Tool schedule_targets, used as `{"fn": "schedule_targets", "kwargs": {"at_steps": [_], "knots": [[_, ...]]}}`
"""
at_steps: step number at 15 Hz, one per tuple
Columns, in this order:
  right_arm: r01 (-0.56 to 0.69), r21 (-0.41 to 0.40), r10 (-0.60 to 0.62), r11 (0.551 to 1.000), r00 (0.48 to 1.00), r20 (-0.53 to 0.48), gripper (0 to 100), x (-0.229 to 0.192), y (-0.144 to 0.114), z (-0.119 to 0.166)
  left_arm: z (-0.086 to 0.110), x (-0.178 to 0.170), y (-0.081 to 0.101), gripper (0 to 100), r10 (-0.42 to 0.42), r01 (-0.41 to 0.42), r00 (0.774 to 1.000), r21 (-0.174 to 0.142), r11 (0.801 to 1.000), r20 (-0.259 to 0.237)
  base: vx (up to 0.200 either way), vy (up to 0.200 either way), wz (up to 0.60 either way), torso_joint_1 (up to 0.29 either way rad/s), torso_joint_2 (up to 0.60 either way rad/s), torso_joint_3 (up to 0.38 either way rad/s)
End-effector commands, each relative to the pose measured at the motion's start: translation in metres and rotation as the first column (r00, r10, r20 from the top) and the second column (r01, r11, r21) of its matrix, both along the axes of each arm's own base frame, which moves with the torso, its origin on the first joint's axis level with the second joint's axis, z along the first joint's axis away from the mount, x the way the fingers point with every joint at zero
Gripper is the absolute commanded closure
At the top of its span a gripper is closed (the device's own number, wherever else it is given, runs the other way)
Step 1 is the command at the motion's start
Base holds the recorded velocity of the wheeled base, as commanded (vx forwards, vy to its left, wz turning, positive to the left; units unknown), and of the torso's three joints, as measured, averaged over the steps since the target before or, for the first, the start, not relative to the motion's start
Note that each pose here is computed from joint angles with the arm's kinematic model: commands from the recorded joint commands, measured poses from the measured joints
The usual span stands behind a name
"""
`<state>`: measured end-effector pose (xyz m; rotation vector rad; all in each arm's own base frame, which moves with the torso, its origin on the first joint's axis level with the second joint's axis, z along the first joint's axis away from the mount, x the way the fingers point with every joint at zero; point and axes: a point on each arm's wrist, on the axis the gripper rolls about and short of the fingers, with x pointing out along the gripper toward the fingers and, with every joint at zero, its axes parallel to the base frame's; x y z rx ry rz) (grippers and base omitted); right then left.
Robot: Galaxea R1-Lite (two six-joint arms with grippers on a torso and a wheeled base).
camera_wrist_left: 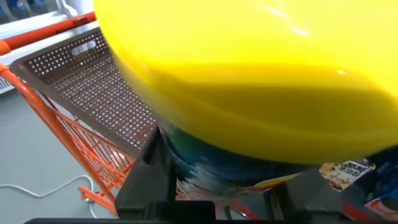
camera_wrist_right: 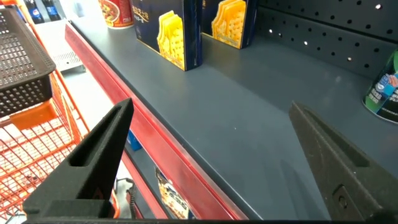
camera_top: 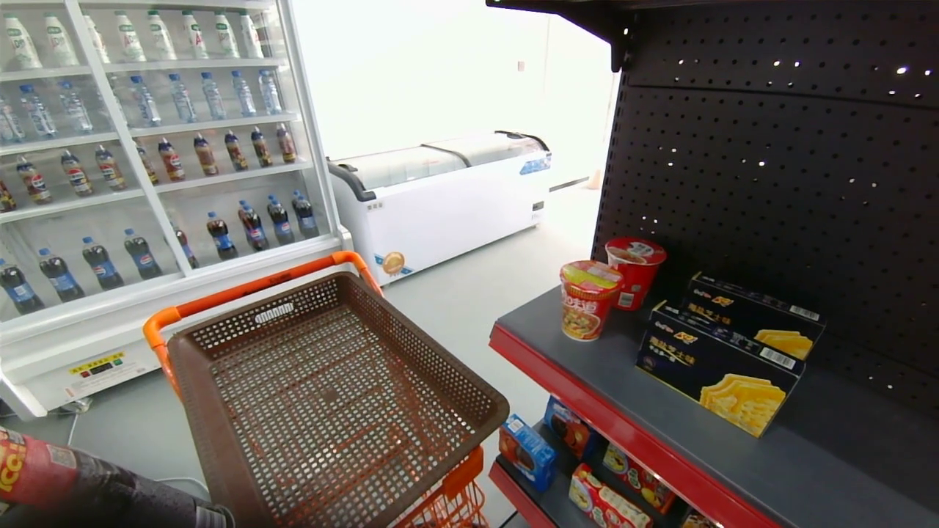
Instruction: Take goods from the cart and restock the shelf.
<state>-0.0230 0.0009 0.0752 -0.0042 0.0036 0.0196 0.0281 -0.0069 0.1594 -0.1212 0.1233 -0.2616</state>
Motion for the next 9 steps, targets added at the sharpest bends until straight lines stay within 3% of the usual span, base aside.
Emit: {"fn": "schedule_targets", "kwargs": {"at_steps": [1,9], "knots": [[0.0,0.0,0.0,1.0,1.0,-0.001,0,0.0001,0.0,0.0,-0.0009,-0.0001,-0.0001,100,-0.003,0.003,1.0,0.0,1.0,-0.001,0.0,0.0,-0.6,-0.012,-0.01,0.002],[0.0,0.0,0.0,1.0,1.0,-0.001,0,0.0001,0.0,0.0,-0.0045,0.0,-0.0001,100,-0.004,0.004,1.0,0.002,1.0,-0.013,0.0,0.0,-0.6,0.004,0.0,0.001]]}}
